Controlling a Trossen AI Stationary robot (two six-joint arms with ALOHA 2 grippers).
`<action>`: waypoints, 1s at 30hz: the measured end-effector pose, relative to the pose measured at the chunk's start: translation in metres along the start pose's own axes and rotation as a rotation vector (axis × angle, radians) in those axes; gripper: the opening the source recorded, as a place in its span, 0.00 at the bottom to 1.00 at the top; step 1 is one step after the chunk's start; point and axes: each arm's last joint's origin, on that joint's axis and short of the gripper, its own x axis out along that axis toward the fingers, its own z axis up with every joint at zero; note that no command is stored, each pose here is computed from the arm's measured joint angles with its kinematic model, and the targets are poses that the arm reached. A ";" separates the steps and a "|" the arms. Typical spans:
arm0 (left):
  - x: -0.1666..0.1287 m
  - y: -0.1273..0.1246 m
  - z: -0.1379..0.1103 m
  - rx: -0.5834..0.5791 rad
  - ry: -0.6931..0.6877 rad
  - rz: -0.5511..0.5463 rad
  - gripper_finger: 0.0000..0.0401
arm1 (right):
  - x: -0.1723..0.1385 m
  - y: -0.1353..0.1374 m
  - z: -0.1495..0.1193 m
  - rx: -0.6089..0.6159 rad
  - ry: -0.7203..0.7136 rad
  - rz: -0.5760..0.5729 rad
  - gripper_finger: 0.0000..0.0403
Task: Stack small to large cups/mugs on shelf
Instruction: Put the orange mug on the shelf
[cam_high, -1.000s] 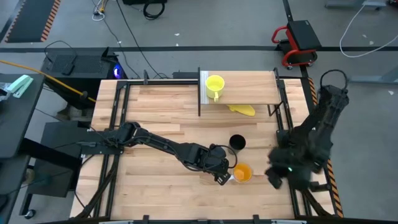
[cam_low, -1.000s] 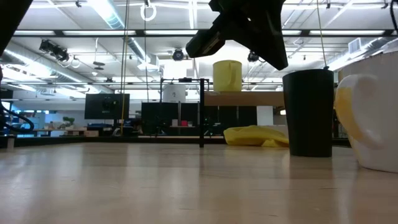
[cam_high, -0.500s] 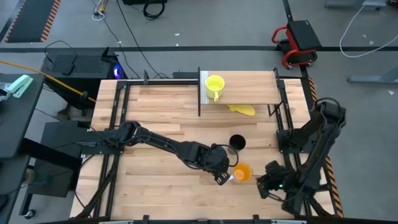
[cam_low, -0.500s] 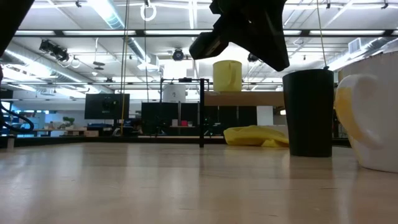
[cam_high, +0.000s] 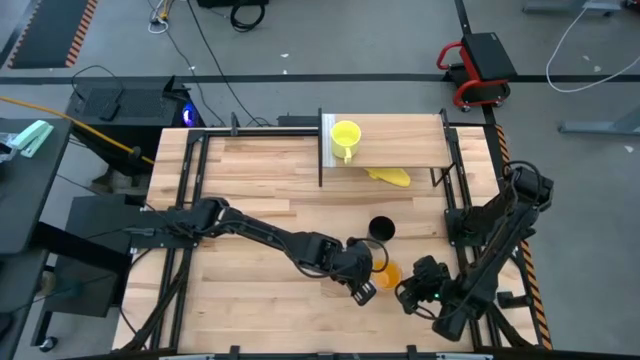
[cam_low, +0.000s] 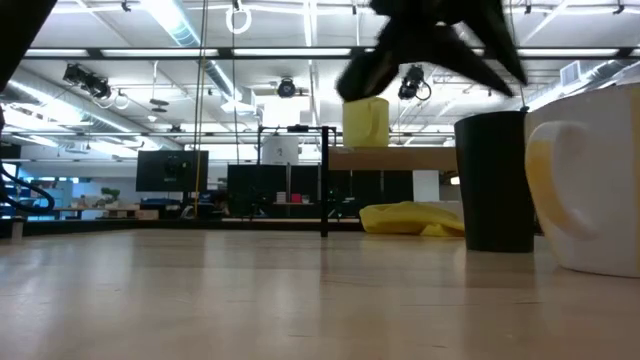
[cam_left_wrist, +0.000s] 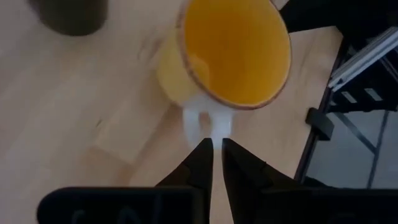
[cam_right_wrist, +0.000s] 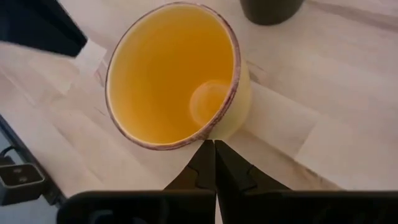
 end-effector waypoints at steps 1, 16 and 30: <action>0.004 -0.001 0.000 -0.003 0.000 -0.024 0.10 | 0.001 0.000 0.001 -0.003 -0.001 -0.003 0.01; 0.018 -0.002 -0.002 -0.026 0.007 -0.074 0.10 | 0.010 0.006 0.014 0.002 -0.019 -0.029 0.00; 0.010 -0.006 -0.002 0.028 0.016 -0.090 0.08 | 0.017 0.010 0.024 0.001 -0.030 -0.049 0.00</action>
